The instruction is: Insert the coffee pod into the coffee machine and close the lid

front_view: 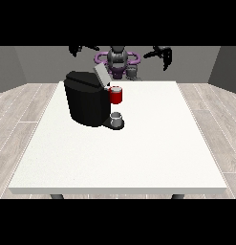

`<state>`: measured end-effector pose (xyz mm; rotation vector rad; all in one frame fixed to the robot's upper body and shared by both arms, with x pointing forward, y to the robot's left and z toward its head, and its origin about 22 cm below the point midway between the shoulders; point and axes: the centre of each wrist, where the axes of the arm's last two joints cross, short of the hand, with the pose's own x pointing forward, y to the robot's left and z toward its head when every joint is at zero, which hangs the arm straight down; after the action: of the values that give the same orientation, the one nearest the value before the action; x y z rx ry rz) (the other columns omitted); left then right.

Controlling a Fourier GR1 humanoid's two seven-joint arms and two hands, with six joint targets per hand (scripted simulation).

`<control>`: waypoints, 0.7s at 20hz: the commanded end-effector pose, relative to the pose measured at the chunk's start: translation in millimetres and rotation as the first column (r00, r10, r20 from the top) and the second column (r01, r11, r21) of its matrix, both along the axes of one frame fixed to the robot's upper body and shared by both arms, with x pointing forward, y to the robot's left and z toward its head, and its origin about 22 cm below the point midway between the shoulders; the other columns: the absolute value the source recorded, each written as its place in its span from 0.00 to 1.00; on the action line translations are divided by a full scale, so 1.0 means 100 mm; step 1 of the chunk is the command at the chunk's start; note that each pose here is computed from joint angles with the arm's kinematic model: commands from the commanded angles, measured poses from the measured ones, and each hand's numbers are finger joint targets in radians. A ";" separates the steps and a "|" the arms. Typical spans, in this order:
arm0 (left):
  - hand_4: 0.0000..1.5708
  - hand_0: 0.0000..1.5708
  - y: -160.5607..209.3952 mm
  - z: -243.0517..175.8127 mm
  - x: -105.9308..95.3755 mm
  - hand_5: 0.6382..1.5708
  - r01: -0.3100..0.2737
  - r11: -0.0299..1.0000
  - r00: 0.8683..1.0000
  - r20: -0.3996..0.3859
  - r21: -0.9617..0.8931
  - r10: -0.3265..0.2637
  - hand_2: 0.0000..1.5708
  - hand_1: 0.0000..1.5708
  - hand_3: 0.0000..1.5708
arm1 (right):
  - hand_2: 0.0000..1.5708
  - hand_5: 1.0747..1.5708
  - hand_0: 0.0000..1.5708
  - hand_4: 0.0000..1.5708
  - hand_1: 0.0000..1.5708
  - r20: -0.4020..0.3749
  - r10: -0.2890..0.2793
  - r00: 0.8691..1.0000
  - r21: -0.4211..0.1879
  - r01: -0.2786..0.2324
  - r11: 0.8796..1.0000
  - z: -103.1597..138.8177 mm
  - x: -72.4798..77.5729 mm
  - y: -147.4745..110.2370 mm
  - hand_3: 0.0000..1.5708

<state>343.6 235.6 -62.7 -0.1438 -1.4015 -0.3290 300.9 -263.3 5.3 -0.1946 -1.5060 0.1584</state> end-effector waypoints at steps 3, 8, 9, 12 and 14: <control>0.25 0.00 -0.09 0.09 -0.10 1.00 0.003 0.999 1.000 0.003 -0.033 -0.003 0.00 0.00 0.00 | 0.00 1.00 0.00 0.00 0.00 -0.005 -0.006 1.000 0.037 0.006 0.999 0.10 0.12 -0.14 0.00; 0.23 0.00 -0.14 0.35 -0.04 1.00 0.030 0.999 0.994 0.108 -0.042 -0.025 0.00 0.00 0.00 | 0.00 1.00 0.00 0.00 0.00 0.040 -0.031 0.999 0.079 0.027 0.997 0.33 0.39 -0.24 0.00; 0.24 0.00 -0.16 0.25 -0.11 1.00 0.002 1.000 0.996 0.092 -0.028 0.000 0.00 0.00 0.00 | 0.00 1.00 0.00 0.00 0.00 -0.018 -0.047 0.999 0.130 0.048 0.990 0.36 0.46 -0.07 0.00; 0.23 0.00 -0.16 0.49 -0.04 1.00 0.003 1.000 0.993 0.121 -0.030 0.001 0.00 0.00 0.00 | 0.00 1.00 0.00 0.06 0.00 -0.021 -0.073 0.997 0.169 0.075 0.983 0.31 0.45 -0.27 0.00; 0.22 0.00 -0.19 0.45 -0.12 1.00 0.011 0.999 0.986 0.169 -0.030 -0.005 0.00 0.00 0.00 | 0.00 1.00 0.00 0.06 0.00 0.033 -0.065 0.997 0.194 0.058 0.979 0.59 0.66 -0.12 0.00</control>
<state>332.8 222.5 -29.8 -0.1556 -1.5292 -0.3257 349.8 -281.2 45.8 -0.1204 -1.5117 0.0027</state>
